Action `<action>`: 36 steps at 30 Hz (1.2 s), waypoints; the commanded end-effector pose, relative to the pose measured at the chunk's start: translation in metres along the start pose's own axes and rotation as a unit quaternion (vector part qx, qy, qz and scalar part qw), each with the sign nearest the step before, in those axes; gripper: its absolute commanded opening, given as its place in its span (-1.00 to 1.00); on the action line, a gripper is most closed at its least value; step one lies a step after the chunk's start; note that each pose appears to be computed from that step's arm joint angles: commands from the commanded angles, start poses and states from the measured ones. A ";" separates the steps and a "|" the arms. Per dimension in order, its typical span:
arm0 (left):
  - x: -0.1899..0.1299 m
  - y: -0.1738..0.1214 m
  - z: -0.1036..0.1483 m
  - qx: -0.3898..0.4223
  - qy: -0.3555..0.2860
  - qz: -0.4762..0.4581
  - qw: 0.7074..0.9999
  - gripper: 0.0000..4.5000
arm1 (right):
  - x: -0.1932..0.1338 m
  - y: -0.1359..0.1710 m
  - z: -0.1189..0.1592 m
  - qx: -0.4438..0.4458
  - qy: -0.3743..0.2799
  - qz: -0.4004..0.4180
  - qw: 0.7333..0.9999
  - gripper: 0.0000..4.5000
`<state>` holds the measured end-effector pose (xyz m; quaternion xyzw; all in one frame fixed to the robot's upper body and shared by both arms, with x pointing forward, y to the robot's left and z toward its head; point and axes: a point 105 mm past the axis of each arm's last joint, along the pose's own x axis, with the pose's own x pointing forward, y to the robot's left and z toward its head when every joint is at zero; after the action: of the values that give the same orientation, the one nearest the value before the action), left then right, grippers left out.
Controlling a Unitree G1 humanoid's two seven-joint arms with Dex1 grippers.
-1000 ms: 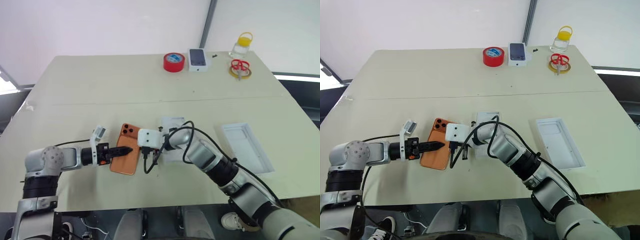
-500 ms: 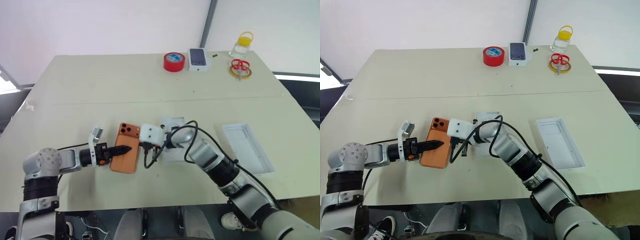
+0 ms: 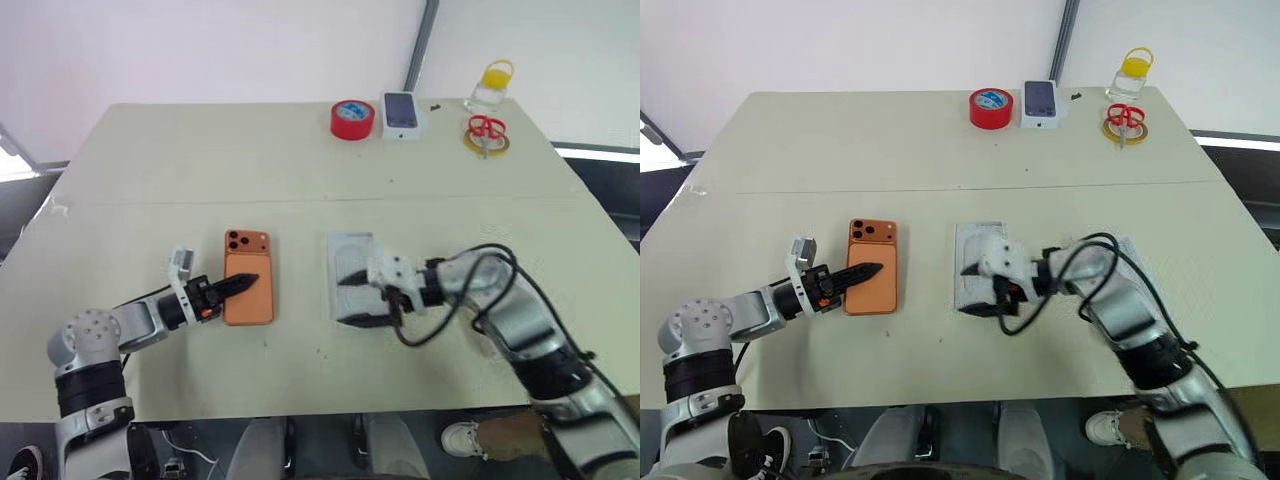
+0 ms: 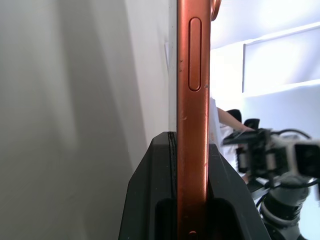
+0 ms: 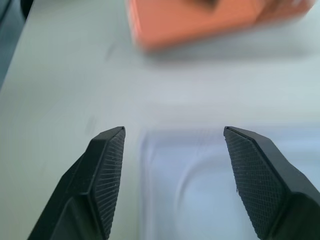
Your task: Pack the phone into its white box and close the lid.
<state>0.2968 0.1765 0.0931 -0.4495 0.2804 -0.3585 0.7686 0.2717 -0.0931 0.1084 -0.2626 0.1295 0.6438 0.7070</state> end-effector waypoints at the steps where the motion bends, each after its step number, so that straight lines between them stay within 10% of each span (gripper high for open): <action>1: 0.002 -0.010 0.012 0.017 -0.023 -0.023 0.999 -1.00 | -0.007 0.005 0.001 -0.038 -0.001 -0.003 0.999 0.47; 7: 0.007 -0.012 0.014 0.022 -0.021 -0.024 0.999 -1.00 | -0.003 0.006 -0.011 -0.052 0.014 -0.009 0.999 0.47; 15: 0.010 -0.015 0.017 0.027 -0.016 -0.026 0.999 -1.00 | 0.003 0.004 -0.014 -0.060 0.013 -0.020 0.998 -0.97; 33: 0.055 -0.067 0.046 0.048 -0.055 -0.079 0.994 -1.00 | 0.056 -0.031 0.015 -0.062 -0.005 -0.076 0.995 -0.97; 36: 0.060 -0.060 0.043 0.038 -0.057 -0.070 0.995 -1.00 | 0.054 -0.031 0.023 -0.039 -0.027 -0.077 0.996 -0.56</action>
<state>0.3449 0.1285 0.1502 -0.4578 0.2119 -0.3870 0.7718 0.3047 -0.0386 0.0930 -0.2989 0.0795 0.6010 0.7370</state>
